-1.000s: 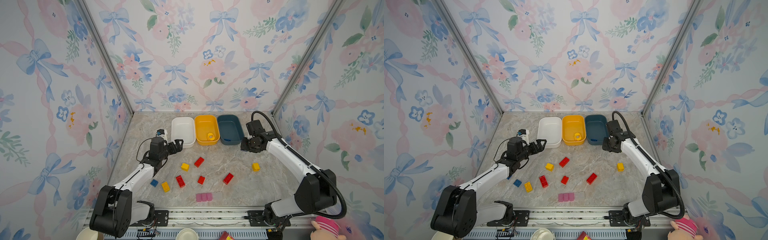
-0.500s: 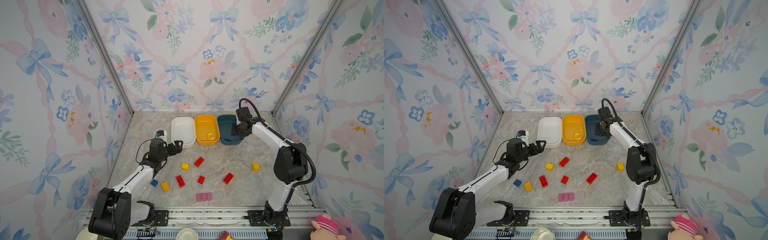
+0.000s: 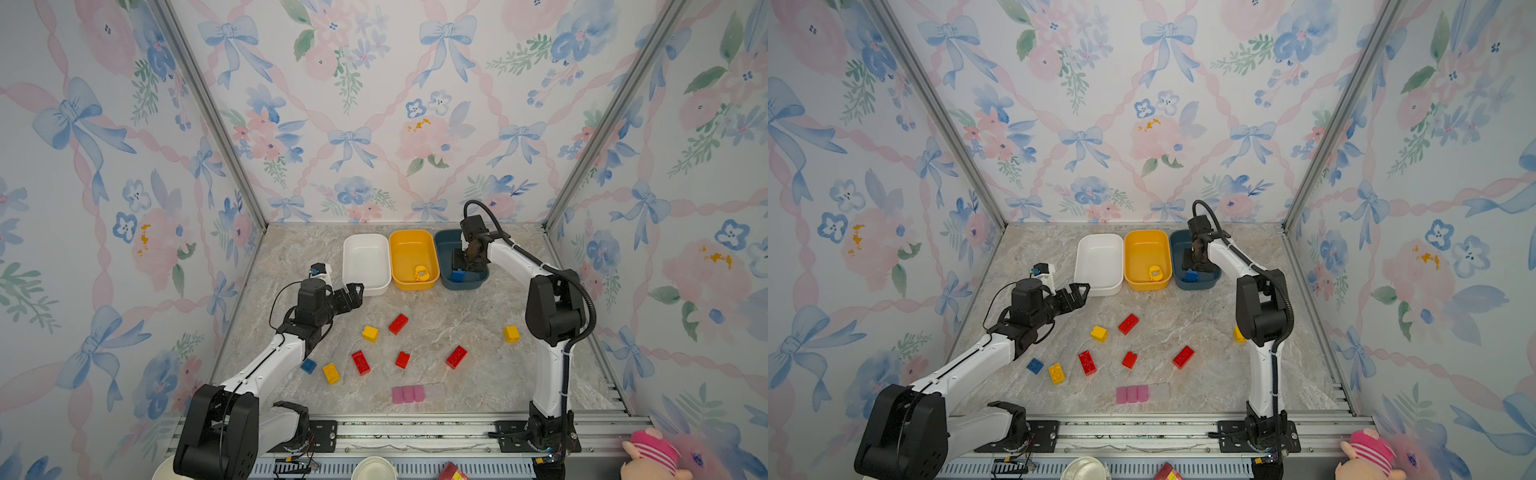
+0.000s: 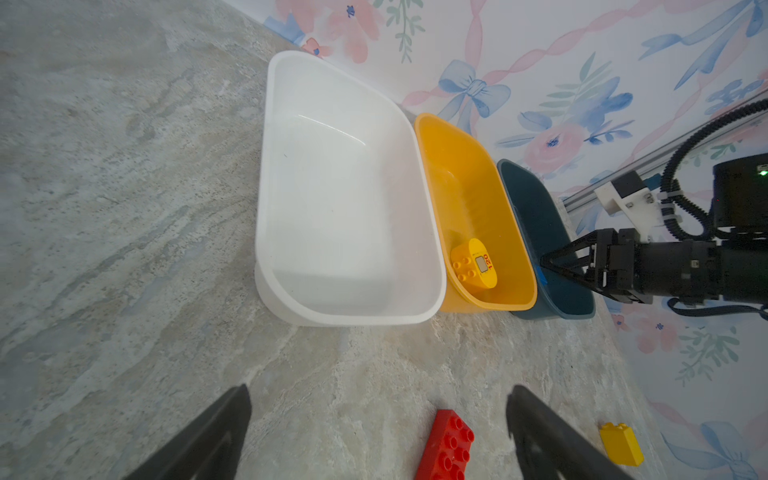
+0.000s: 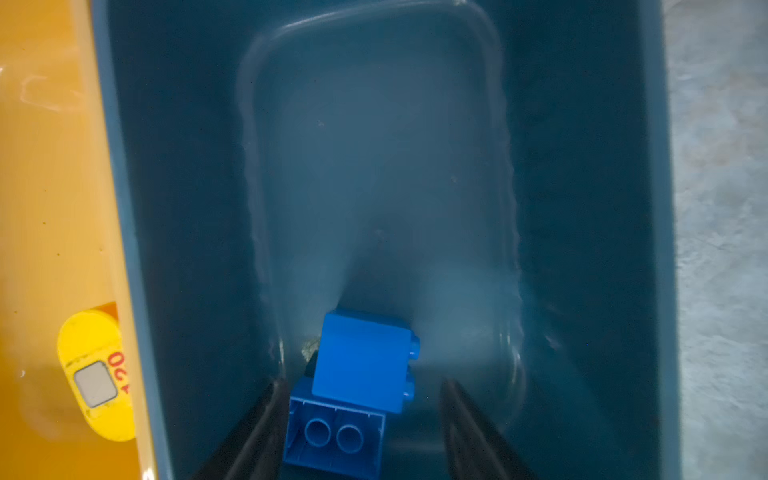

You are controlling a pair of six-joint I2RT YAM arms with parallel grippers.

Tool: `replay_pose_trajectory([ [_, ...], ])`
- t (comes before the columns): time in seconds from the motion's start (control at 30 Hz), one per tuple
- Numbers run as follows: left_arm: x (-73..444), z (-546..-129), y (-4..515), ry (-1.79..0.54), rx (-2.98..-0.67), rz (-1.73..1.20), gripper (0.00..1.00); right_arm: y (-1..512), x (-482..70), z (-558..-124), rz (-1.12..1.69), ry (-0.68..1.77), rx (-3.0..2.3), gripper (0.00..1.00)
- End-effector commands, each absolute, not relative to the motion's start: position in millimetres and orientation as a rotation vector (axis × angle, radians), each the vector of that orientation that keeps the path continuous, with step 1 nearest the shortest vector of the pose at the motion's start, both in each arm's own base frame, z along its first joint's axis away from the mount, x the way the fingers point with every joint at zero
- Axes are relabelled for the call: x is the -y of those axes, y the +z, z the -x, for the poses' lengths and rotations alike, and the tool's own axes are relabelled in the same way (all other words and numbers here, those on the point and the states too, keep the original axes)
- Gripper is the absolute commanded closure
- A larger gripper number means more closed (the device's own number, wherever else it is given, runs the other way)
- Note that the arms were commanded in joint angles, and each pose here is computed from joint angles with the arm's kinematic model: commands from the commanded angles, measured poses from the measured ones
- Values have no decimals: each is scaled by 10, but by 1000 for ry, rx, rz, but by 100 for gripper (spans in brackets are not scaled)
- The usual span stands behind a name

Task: Sort the legos into containers by color
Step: 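Carry the blue brick into the teal tub and open the right gripper, then grasp the yellow brick with the left gripper while the right gripper withdraws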

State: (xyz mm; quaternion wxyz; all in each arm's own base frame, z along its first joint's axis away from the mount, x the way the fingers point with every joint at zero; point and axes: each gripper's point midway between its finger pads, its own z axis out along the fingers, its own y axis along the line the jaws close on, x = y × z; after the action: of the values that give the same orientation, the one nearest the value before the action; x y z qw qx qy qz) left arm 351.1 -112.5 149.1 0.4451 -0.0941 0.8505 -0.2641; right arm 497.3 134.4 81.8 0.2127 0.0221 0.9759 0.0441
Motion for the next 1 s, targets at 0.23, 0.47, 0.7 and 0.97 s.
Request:
replay_pose_trajectory([
  [0.23, 1129, -3412, 1387, -611, -2155, 221, 3, 1019, -1325, -4947, -48, 152, -2685, 26],
  [0.47, 1172, -3343, 1317, -549, -2215, 172, 5, 1253, -1342, -4816, -24, 175, -2650, 23],
  [0.7, 1299, -3217, 1183, -481, -2333, 68, 10, 1543, -1332, -4528, 4, 208, -2623, 13],
  [0.97, 1515, -3028, 1050, -373, -2493, -72, 17, 1657, -1258, -4070, 21, 241, -2640, 2],
])
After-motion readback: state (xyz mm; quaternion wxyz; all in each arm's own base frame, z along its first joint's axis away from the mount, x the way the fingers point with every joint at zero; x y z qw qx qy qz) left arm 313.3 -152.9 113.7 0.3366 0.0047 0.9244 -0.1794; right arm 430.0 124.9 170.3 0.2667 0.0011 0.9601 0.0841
